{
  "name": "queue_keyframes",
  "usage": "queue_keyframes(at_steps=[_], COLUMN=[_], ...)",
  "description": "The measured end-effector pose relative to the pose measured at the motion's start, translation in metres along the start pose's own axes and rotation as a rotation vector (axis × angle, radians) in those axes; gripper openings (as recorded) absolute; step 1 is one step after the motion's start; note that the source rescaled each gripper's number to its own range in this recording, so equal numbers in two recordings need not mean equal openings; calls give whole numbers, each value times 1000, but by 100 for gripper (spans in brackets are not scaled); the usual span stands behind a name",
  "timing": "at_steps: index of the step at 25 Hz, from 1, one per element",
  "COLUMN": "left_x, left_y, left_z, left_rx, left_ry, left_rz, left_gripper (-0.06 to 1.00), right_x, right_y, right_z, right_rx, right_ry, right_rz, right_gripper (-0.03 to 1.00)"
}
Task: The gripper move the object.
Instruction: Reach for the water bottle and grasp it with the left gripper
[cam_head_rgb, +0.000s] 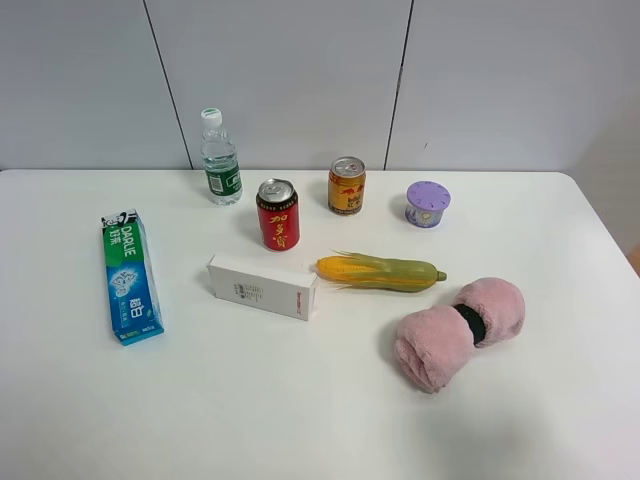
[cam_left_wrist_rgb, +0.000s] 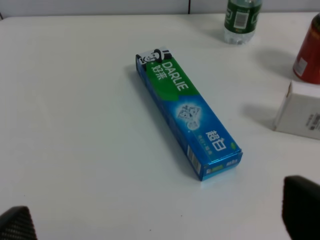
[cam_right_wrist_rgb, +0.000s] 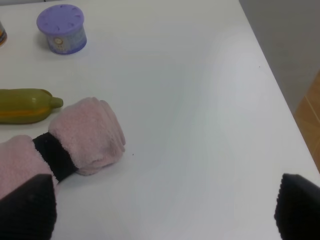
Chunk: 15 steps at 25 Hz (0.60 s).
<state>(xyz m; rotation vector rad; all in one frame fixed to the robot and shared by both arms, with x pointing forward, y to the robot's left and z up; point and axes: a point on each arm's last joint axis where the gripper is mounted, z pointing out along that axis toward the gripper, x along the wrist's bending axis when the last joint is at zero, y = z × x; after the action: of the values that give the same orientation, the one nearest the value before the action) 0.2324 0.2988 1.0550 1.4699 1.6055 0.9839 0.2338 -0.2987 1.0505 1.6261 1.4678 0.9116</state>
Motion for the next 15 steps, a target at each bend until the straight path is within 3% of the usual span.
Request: queue_keyframes(at_steps=[15], left_x=[0], left_y=[0], left_z=[0], left_rx=[0], left_ry=[0], left_rz=[0], left_gripper=[100], right_x=[0], right_y=[0], right_z=[0], right_rx=[0], right_ry=[0], right_rz=[0], right_gripper=[100])
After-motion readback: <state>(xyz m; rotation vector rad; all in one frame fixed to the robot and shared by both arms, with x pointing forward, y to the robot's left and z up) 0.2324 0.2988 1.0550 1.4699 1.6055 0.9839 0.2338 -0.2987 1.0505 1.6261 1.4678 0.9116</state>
